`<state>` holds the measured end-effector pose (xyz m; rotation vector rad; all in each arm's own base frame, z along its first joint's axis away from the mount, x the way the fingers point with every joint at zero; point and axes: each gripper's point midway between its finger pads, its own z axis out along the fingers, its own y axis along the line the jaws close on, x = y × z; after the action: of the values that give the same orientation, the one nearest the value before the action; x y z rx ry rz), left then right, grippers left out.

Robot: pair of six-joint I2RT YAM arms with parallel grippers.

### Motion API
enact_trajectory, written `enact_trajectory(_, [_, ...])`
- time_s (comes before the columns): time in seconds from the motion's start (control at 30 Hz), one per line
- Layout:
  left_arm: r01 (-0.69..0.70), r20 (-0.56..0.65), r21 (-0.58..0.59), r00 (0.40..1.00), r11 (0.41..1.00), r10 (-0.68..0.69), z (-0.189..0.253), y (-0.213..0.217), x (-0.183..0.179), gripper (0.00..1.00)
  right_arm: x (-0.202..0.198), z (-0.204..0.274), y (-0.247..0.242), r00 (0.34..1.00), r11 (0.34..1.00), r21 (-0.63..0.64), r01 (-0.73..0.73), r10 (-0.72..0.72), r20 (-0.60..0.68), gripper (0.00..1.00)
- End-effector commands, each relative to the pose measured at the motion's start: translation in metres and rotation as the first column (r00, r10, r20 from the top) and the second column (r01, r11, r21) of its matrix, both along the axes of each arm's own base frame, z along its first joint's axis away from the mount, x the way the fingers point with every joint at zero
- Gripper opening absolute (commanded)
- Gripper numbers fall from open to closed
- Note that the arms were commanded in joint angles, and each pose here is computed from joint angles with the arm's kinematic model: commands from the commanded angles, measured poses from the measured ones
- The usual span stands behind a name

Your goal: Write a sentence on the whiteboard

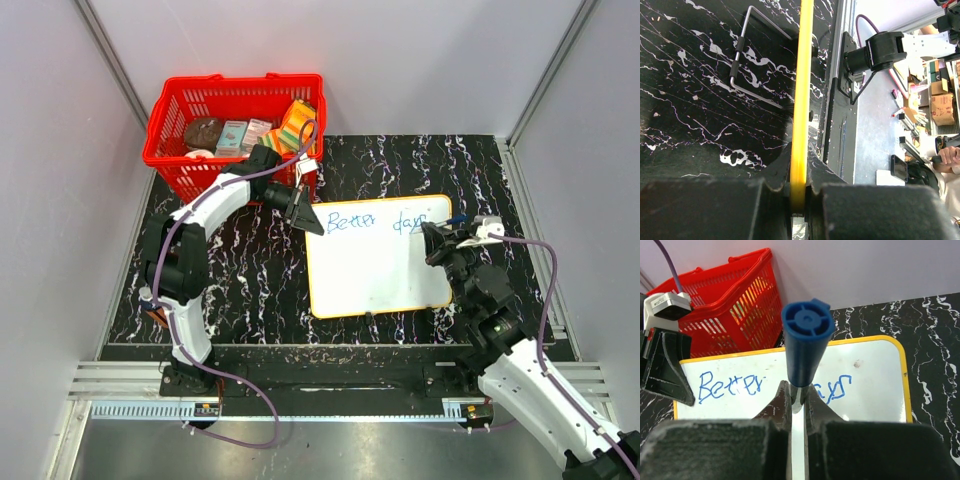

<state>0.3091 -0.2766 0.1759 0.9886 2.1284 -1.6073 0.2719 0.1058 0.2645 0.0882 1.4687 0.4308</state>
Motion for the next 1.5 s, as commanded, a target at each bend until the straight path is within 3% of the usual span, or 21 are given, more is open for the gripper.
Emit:
enact_trajectory(0.0, [-0.058,0.246,0.126,0.969,0.990,0.026,-0.006,0.009,0.024,0.00,-0.002,0.011,0.010,0.998,0.998,-0.015,-0.061,0.061,0.027,0.00])
enact_trajectory(0.6, [-0.064,0.240,0.135,0.970,0.989,0.030,-0.009,0.009,0.025,0.00,0.008,0.026,0.055,0.983,0.983,0.020,-0.183,0.182,0.033,0.00])
enact_trajectory(0.97, [-0.063,0.238,0.138,0.971,0.988,0.028,-0.010,0.008,0.024,0.00,0.000,0.043,0.114,0.972,0.973,-0.105,-0.206,0.216,0.096,0.00])
enact_trajectory(1.23, [-0.071,0.239,0.144,0.970,0.987,0.035,-0.010,0.008,0.027,0.00,-0.030,0.032,0.165,0.962,0.933,-0.331,-0.143,0.210,0.177,0.00])
enact_trajectory(1.47, [-0.072,0.238,0.144,0.971,0.987,0.036,-0.009,0.008,0.026,0.00,-0.033,0.028,0.176,0.960,0.945,-0.319,-0.068,0.150,0.238,0.00])
